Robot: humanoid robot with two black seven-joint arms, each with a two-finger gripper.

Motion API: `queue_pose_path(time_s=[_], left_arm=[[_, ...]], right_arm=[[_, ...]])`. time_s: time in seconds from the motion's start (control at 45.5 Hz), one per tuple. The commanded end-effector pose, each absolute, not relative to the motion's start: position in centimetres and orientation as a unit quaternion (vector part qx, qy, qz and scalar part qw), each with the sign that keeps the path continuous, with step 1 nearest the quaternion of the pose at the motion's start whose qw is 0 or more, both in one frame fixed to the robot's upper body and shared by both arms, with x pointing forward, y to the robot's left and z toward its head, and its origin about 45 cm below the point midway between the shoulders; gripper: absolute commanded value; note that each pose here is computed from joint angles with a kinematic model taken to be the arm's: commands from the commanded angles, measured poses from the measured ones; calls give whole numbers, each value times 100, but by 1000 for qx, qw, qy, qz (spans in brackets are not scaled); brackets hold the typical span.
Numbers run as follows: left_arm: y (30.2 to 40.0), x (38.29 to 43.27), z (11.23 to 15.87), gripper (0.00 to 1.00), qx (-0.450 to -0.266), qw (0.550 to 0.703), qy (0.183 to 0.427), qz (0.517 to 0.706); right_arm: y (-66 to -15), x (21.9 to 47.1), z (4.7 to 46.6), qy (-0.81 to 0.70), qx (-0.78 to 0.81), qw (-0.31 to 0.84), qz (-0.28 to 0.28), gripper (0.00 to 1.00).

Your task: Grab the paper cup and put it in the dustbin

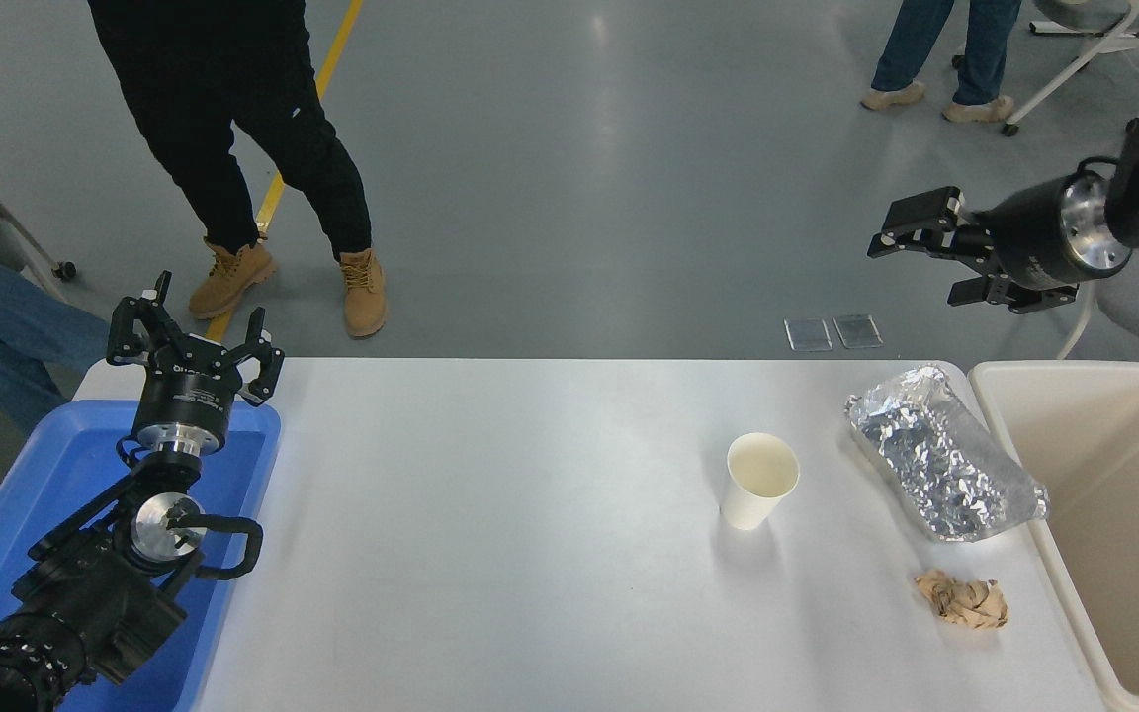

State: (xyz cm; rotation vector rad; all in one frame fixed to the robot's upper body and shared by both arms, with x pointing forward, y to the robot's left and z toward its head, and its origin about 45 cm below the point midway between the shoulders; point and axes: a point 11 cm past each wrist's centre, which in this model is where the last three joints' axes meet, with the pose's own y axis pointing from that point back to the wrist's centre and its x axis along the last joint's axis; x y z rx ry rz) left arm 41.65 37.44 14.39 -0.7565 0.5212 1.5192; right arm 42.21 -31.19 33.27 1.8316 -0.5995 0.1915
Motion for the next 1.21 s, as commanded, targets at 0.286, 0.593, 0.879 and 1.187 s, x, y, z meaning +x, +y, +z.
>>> queue_pose_path(time_s=[0.286,0.593,0.879,1.187], left_arm=[[3745,4165,1439,99,-331,631,228,664],[3737,4165,1436,99,-331,631,228,663],[3745,4165,1439,99,-331,631,228,664],[3741,4164,1434,99,-330,631,228,664]], right_arm=[[-2561,4062,2759,-147,768,615,103,100],[-2439,3872,2066,-112,760,631,108,99],[-2433,3880,1634,-118,757,632,122,99],[-2571,3913,1403,-129,749,638,125,99]])
